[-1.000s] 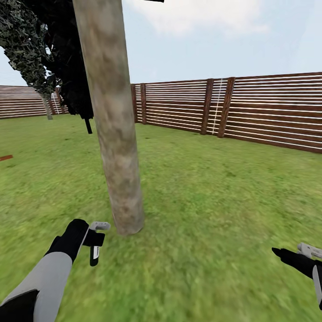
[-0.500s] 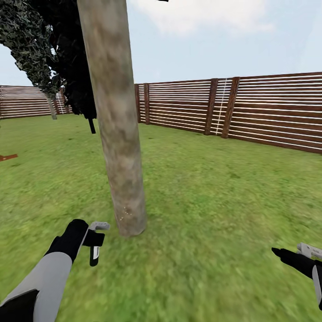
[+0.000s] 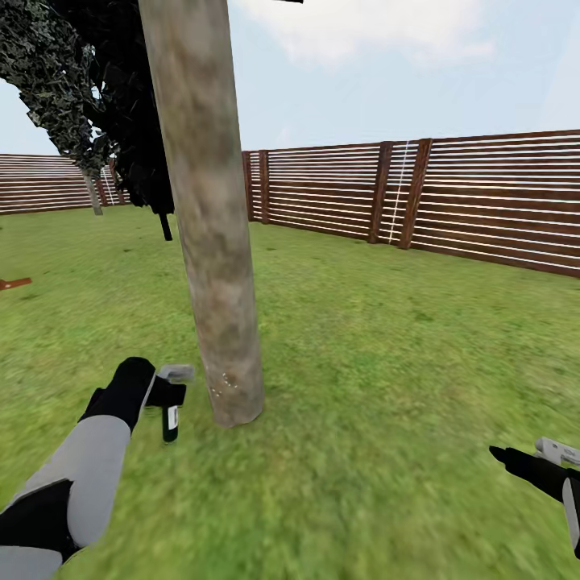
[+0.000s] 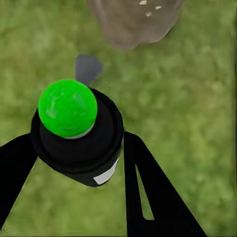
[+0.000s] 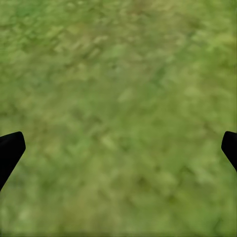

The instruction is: In the garden, pick up the pesticide atomizer on the floor and spray pesticide onto both trees until each tree trunk is fully covered.

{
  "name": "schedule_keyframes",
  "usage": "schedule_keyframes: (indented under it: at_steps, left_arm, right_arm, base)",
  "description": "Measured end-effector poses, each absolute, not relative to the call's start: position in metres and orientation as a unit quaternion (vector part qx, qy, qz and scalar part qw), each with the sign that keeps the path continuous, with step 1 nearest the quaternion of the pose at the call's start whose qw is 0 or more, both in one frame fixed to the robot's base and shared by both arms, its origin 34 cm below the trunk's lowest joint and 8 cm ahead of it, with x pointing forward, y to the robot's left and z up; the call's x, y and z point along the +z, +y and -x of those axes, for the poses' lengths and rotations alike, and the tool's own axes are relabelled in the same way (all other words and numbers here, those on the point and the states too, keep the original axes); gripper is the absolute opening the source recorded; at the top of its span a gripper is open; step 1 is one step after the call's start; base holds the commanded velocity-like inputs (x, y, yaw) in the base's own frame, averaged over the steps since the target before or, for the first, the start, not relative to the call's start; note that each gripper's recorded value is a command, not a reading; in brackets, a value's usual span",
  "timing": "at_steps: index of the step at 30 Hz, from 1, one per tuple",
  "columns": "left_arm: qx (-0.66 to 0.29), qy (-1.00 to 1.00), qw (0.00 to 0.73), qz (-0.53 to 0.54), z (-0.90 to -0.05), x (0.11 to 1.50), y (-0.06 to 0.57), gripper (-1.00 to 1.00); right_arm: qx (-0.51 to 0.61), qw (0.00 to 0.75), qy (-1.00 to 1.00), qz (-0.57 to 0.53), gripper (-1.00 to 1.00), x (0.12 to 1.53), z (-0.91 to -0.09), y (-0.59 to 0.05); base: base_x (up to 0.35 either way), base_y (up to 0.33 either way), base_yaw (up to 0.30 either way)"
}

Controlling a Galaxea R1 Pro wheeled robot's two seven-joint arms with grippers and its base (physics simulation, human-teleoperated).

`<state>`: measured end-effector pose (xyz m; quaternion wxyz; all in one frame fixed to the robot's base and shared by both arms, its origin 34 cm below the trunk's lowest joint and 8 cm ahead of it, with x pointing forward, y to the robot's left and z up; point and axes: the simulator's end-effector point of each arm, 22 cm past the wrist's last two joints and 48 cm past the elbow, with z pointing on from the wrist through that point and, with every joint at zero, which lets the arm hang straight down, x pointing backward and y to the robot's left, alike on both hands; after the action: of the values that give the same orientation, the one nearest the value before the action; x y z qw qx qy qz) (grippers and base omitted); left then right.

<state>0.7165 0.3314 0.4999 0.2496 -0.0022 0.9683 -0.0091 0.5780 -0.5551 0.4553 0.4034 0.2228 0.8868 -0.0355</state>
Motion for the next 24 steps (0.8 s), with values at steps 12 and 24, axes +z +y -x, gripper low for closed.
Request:
schedule_keyframes:
  at_steps: [12, 24]
  left_arm:
    - [-0.038, 0.954, 0.298, -0.010, -0.756, 0.565, 0.324, -1.00]
    - [-0.021, 0.948, 0.317, -0.026, -0.785, 0.637, 0.317, -1.00]
  right_arm:
    - [-0.036, 0.403, 0.887, -0.223, 1.00, 0.455, -0.578, -0.555]
    - [-0.035, 0.403, 0.887, -0.223, 1.00, 0.455, -0.578, -0.555]
  base:
    - [0.000, 0.000, 0.000]
    - [0.000, 0.000, 0.000]
